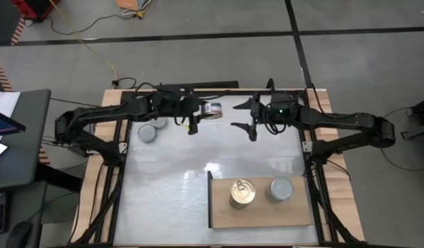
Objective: Stack canned seafood by type on shelf
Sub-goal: Stack the blue pink tuna can on top of the blue pink tuna can on the shelf, then stack the green tuna can on top of the green tuna can on the shelf
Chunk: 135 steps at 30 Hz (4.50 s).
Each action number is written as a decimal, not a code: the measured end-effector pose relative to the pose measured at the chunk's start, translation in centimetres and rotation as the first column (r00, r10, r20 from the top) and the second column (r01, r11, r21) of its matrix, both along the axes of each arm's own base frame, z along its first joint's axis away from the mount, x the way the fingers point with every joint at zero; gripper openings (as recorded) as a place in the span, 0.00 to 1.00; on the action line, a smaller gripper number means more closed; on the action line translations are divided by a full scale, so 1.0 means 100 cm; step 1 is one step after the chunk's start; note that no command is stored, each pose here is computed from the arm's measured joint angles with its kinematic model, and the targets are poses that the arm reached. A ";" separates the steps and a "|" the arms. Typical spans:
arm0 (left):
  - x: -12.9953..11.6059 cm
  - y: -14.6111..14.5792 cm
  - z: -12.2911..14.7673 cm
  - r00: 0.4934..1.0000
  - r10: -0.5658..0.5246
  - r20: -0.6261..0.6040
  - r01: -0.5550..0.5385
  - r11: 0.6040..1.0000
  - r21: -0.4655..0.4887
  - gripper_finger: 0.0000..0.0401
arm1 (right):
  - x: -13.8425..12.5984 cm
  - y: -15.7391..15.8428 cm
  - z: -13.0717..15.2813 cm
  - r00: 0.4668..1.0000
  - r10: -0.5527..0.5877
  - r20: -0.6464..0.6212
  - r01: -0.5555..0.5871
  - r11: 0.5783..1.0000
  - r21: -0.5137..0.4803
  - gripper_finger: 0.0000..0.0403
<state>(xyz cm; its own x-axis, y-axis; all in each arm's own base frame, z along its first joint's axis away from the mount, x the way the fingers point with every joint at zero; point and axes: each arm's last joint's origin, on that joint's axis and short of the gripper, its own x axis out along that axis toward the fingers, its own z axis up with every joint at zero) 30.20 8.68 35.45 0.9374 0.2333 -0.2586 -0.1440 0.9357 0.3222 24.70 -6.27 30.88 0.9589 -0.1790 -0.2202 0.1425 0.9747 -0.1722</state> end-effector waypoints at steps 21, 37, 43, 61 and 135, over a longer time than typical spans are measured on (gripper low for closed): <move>0.018 -0.058 0.025 0.943 -0.235 0.238 0.291 0.925 -0.242 0.44 | -0.012 0.031 0.014 0.979 0.020 -0.204 -0.006 0.998 0.066 0.91; 0.052 -0.134 0.038 0.891 -0.409 0.197 0.438 0.663 -0.607 0.45 | -0.083 0.046 0.050 0.970 0.016 -0.242 0.038 0.976 0.216 0.90; 0.074 -0.157 0.037 0.894 -0.427 0.134 0.405 0.644 -0.649 0.45 | -0.106 0.054 0.041 0.988 -0.006 -0.153 0.042 0.972 0.233 0.90; 0.120 -0.168 0.033 0.845 -0.535 0.007 0.321 0.496 -0.807 0.45 | -0.133 0.058 -0.001 0.996 -0.042 0.075 0.023 0.972 0.235 0.90; -0.085 -0.088 -0.104 0.881 0.372 -0.293 -0.454 0.840 -0.297 0.72 | -0.097 0.050 0.002 0.987 -0.089 0.134 0.057 0.972 0.228 0.90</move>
